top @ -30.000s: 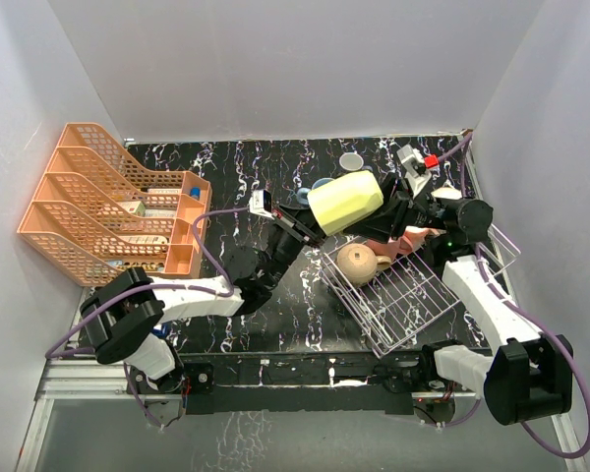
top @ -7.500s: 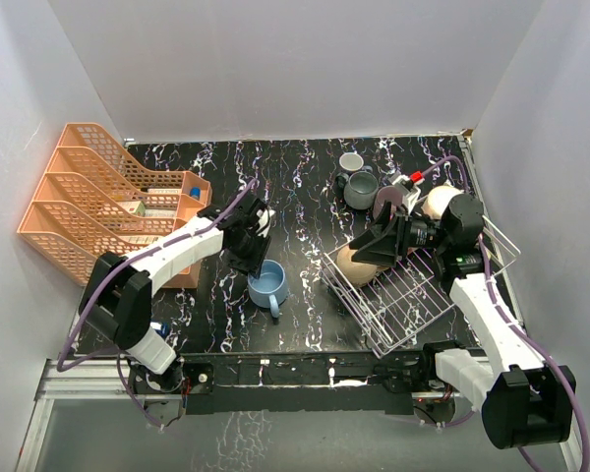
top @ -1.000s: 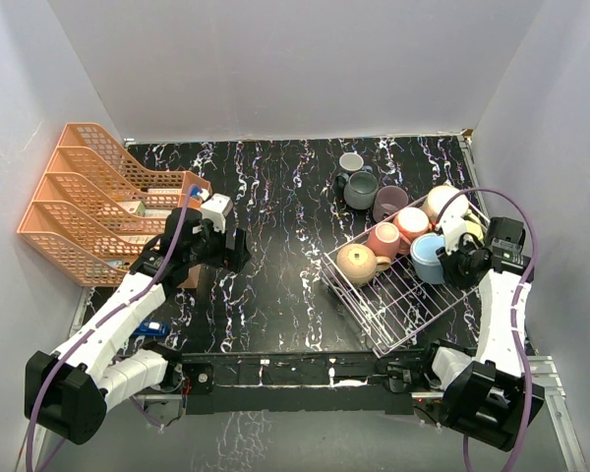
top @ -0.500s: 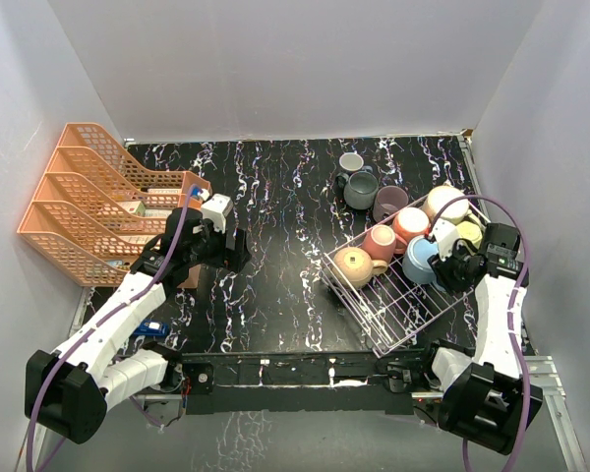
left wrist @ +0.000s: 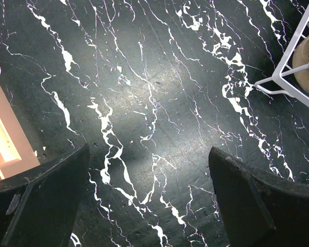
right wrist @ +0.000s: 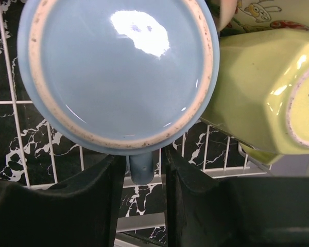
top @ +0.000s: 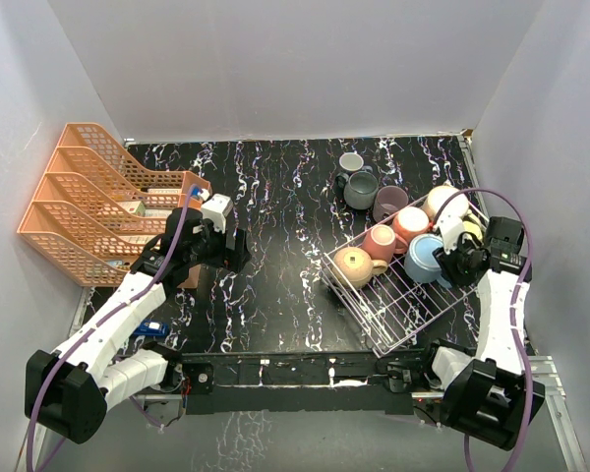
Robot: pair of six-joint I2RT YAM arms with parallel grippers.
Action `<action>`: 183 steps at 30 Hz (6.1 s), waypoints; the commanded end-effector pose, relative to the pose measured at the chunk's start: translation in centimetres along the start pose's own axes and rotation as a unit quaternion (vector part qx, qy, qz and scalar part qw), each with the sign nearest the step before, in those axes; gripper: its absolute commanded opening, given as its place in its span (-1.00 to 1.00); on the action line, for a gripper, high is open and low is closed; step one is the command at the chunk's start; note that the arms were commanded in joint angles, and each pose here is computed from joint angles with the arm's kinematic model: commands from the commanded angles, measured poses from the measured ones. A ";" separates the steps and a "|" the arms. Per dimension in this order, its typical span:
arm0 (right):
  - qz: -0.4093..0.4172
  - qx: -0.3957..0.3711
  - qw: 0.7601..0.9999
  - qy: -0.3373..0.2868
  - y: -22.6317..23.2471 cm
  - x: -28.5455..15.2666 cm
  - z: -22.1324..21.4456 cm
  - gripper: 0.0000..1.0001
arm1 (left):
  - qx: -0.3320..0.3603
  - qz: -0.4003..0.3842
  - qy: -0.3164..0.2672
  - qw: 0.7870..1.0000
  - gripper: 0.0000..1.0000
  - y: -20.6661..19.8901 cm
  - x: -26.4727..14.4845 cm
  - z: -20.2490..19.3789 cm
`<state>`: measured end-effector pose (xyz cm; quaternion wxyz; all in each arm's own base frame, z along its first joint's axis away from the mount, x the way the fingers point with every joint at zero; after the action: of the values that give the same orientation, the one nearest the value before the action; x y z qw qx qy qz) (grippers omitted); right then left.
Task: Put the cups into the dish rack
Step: Adjust the cup in the dish rack, then pick up the cup at the center of the board.
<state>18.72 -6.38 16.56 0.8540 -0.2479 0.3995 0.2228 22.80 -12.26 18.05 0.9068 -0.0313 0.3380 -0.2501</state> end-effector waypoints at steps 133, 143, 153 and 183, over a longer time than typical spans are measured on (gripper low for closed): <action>0.037 0.090 0.993 -0.063 -7.6 17.2 28.0 0.45 | 0.008 0.083 -0.069 0.994 0.93 1.8 -2.2 1.1; 0.030 0.092 0.995 -0.021 -7.6 20.5 26.6 0.09 | 0.008 0.069 -0.069 0.995 0.90 1.5 -2.1 1.1; 0.051 0.083 0.995 0.000 -5.8 22.4 26.5 -0.23 | 0.009 0.068 -0.073 0.995 0.88 1.5 -2.3 1.2; 0.145 0.047 0.988 -0.001 0.4 22.9 27.3 -0.76 | 0.015 0.055 -0.072 0.996 0.70 1.2 -2.2 1.1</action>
<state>48.59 12.56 13.78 0.8364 -0.1665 0.4381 0.2841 22.58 -10.32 19.22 0.9381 -0.0163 0.2853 -0.1955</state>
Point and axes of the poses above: each gripper's point midway between its finger pads, its own x axis out along the fingers, its own y axis along the line the jaws close on, z = x × y, the point moved 6 cm from there along -x, back along the fingers, and after that the axes turned 3 degrees about -x, right-handed, at the moved point
